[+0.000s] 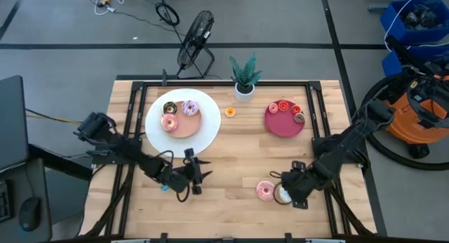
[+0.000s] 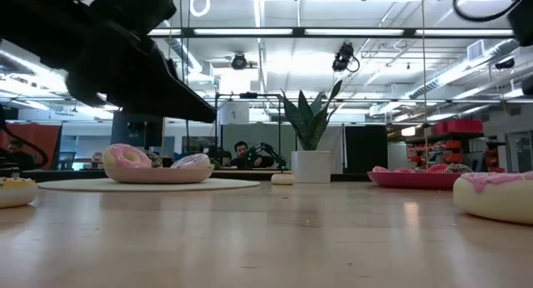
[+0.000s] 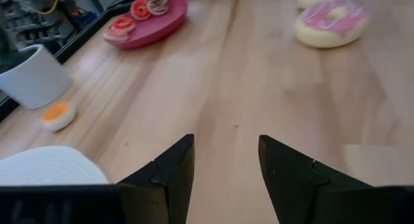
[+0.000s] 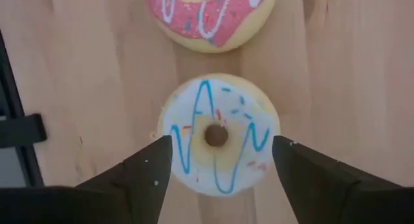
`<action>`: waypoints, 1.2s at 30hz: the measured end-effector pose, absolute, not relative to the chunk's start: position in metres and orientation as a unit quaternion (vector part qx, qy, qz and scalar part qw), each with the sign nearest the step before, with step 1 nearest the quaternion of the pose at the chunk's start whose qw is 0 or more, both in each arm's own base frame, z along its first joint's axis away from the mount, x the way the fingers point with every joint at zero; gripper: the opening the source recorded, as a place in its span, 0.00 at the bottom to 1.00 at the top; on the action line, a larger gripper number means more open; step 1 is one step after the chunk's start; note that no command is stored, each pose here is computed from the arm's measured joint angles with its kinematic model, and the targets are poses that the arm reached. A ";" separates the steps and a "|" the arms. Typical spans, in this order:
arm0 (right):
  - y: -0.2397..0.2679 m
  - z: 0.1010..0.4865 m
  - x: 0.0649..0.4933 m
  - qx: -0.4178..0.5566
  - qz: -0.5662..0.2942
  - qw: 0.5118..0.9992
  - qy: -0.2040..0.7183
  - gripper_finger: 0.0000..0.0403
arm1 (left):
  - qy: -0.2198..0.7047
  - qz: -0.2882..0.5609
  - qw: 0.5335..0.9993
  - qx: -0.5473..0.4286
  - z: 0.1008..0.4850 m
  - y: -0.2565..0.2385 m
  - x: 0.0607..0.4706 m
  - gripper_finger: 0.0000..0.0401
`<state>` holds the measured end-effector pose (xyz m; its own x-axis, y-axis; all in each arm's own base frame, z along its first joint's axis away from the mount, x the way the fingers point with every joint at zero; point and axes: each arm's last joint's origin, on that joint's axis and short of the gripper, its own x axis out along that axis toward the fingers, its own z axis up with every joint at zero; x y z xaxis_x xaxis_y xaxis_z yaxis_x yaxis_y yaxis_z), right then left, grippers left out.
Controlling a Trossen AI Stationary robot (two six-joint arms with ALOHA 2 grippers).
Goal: Pick & Place donuts
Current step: Put the large white donut on the pink plate
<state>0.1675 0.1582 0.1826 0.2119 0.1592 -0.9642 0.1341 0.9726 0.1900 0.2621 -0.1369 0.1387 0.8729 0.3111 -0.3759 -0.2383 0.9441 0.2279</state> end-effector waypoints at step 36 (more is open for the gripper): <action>0.090 0.189 0.229 -0.083 -0.271 0.903 0.322 0.08 | 0.195 0.149 0.957 0.157 0.158 -0.052 0.309 0.54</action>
